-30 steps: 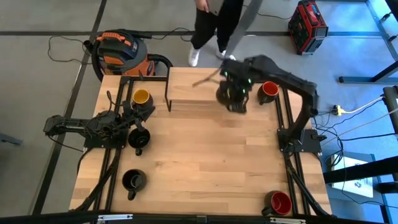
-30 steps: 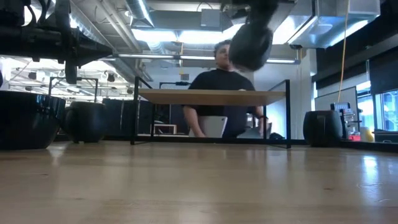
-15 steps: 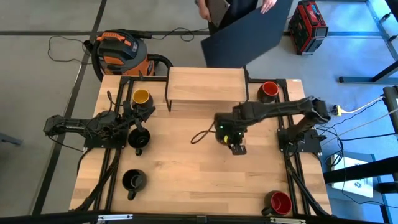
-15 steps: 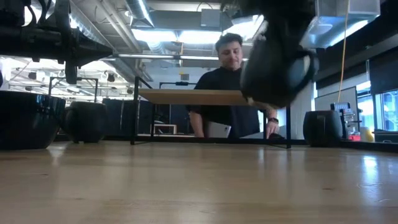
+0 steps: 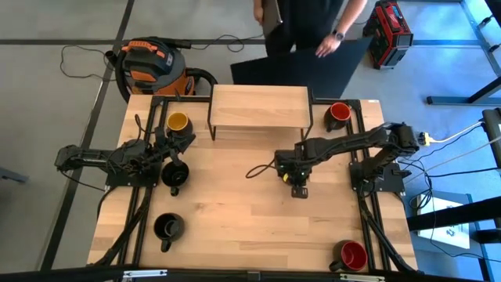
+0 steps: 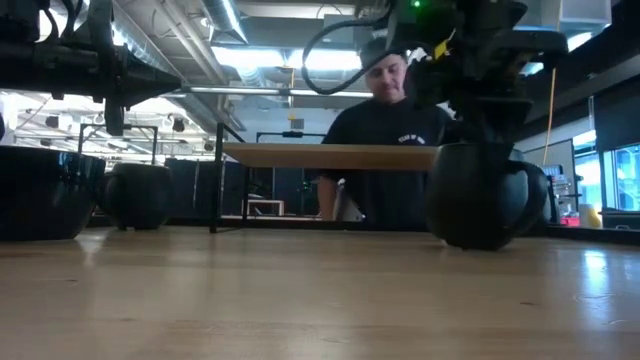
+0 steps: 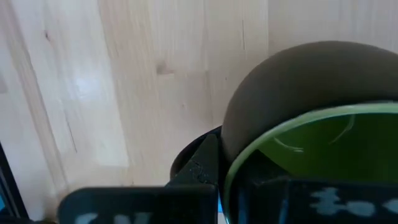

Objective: Place coffee mugs
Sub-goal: Put the green mug on the shelf

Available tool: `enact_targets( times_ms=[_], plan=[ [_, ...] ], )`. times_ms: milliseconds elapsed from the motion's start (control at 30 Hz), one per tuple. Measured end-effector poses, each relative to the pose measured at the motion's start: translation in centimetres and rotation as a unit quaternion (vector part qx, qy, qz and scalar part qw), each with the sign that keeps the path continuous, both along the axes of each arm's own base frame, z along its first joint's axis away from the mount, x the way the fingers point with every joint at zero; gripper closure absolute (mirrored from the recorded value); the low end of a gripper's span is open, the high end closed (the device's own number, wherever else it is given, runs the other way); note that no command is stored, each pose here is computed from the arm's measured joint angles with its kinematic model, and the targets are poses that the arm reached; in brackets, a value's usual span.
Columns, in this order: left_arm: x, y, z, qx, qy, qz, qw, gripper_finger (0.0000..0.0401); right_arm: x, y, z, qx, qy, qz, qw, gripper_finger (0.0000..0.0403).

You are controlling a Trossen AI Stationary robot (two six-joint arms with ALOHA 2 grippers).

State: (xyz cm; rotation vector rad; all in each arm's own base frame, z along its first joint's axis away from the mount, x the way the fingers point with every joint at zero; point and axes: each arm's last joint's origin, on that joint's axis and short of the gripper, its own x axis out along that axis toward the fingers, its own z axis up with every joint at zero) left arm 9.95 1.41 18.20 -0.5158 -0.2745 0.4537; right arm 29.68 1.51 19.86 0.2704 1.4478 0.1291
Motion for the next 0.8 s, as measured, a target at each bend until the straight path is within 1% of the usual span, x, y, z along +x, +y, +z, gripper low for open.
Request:
enact_targets(
  times_ms=[100,200,300,467,600,700,800],
  plan=[
    [0.0,0.0,0.0,0.000,0.000,0.000,1.000,0.0394,0.3,-0.2,0.1,0.008,-0.004,-0.015,1.000,0.0401],
    [0.0,0.0,0.0,0.000,0.000,0.000,1.000,0.0394,0.6,-0.2,0.5,0.005,-0.006,-0.013,1.000,0.0389],
    [0.0,0.0,0.0,0.000,0.000,0.000,1.000,0.0394,1.2,-0.3,1.1,-0.012,-0.033,-0.014,0.999,0.0361],
    [0.0,0.0,0.0,0.000,0.000,0.000,1.000,0.0394,1.6,-0.4,2.3,-0.029,-0.042,-0.013,0.999,0.0301],
    [0.0,0.0,0.0,0.000,0.000,0.000,1.000,0.0394,1.7,-0.5,3.7,-0.043,-0.040,0.005,0.998,0.0258],
    [0.0,0.0,0.0,0.000,0.000,0.002,1.000,0.0394,1.7,-0.5,4.5,-0.043,-0.052,0.009,0.998,0.0237],
    [0.0,0.0,0.0,0.000,0.000,0.003,1.000,0.0394,1.4,-0.5,5.0,-0.044,-0.061,0.013,0.997,0.0226]
  ],
)
